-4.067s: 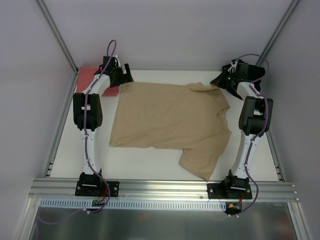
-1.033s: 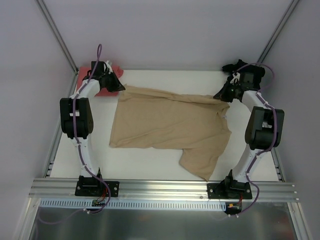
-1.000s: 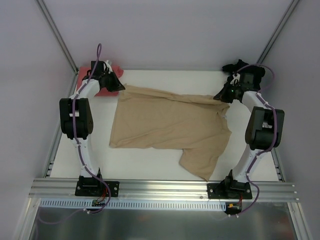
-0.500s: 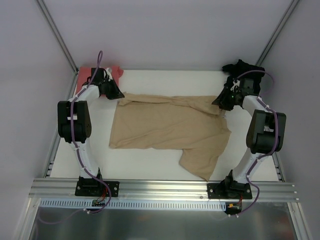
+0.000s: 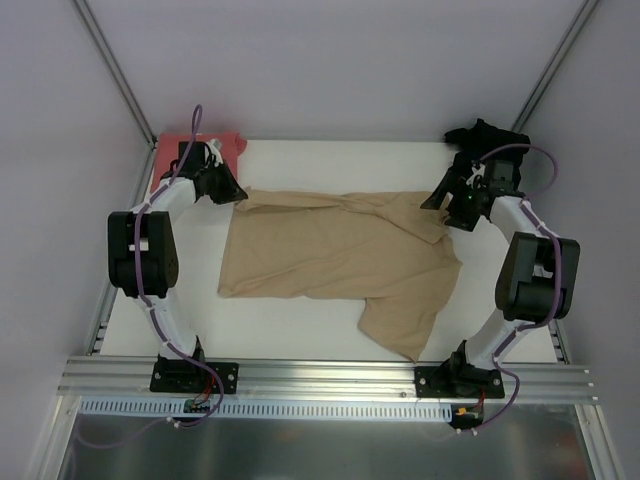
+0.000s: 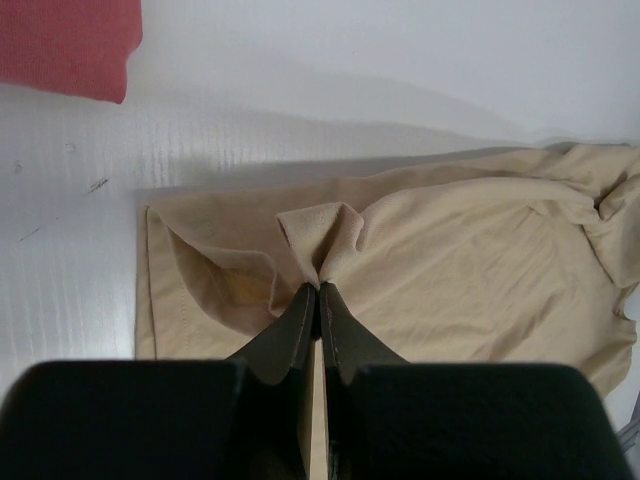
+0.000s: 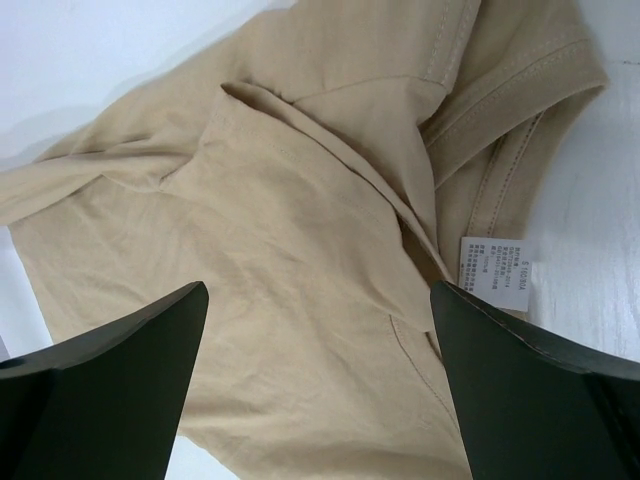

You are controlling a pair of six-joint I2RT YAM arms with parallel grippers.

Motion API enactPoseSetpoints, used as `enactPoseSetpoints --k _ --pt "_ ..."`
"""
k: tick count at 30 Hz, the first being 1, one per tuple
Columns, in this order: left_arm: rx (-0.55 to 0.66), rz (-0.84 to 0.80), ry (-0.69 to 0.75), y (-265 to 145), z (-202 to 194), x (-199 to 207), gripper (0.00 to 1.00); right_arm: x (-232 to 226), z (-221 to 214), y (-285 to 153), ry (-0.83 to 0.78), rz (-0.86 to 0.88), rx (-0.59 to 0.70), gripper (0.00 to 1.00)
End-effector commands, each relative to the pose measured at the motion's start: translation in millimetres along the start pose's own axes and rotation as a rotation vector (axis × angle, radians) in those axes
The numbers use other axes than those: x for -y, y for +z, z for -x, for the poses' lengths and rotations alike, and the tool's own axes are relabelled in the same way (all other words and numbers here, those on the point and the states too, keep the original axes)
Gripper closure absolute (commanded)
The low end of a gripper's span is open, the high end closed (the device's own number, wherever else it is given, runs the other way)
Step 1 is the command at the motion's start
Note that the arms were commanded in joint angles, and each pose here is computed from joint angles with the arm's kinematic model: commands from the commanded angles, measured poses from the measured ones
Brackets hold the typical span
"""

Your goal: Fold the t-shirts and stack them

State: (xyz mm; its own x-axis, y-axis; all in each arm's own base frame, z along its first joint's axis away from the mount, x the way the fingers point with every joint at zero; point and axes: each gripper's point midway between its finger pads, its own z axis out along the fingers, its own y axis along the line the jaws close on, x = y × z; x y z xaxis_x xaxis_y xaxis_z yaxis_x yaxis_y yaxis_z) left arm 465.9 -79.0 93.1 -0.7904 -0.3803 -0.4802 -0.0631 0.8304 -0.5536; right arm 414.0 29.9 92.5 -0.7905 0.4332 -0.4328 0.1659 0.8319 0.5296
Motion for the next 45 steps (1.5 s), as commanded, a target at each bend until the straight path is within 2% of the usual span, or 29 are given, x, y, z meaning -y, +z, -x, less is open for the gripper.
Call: enactPoseSetpoints --k 1,9,16,19,20,21,23,29,35,39,42,43,45 --pt "0.074 0.001 0.039 -17 16 7 1.00 -19 22 -20 -0.004 0.041 0.063 0.01" --pt "0.079 0.050 0.052 -24 9 -2 1.00 -29 29 -34 -0.021 0.048 0.088 0.00" --pt "0.055 0.105 0.036 -21 -11 -16 0.92 -30 24 -36 -0.014 0.055 0.087 0.01" --pt "0.034 0.118 0.032 -22 -25 -17 0.65 -29 25 -38 -0.014 0.053 0.088 0.00" --pt "0.039 0.120 0.032 -25 -26 -16 0.39 -29 25 -37 -0.012 0.052 0.087 0.01" --pt "0.039 0.130 0.026 -27 -29 -18 0.23 -29 25 -38 -0.012 0.052 0.087 0.01" --pt "0.075 0.156 0.017 -36 -31 -22 0.01 -30 24 -37 -0.012 0.055 0.084 0.00" --pt "0.134 0.131 0.008 -43 -25 -15 0.01 -28 21 -36 -0.016 0.055 0.074 0.01" --pt "0.184 0.044 -0.005 -38 1 7 0.01 -27 20 -36 -0.019 0.051 0.068 0.01" --pt "0.132 0.009 -0.009 -25 5 13 0.01 -27 20 -35 -0.016 0.051 0.065 0.00" --pt "0.123 -0.012 0.003 -18 7 15 0.10 -26 19 -34 -0.017 0.046 0.063 0.01" --pt "0.115 -0.029 0.004 -16 6 17 0.18 -25 18 -34 -0.018 0.044 0.059 0.00" --pt "0.106 -0.044 -0.001 -14 7 19 0.28 -24 18 -33 -0.016 0.041 0.059 0.01"
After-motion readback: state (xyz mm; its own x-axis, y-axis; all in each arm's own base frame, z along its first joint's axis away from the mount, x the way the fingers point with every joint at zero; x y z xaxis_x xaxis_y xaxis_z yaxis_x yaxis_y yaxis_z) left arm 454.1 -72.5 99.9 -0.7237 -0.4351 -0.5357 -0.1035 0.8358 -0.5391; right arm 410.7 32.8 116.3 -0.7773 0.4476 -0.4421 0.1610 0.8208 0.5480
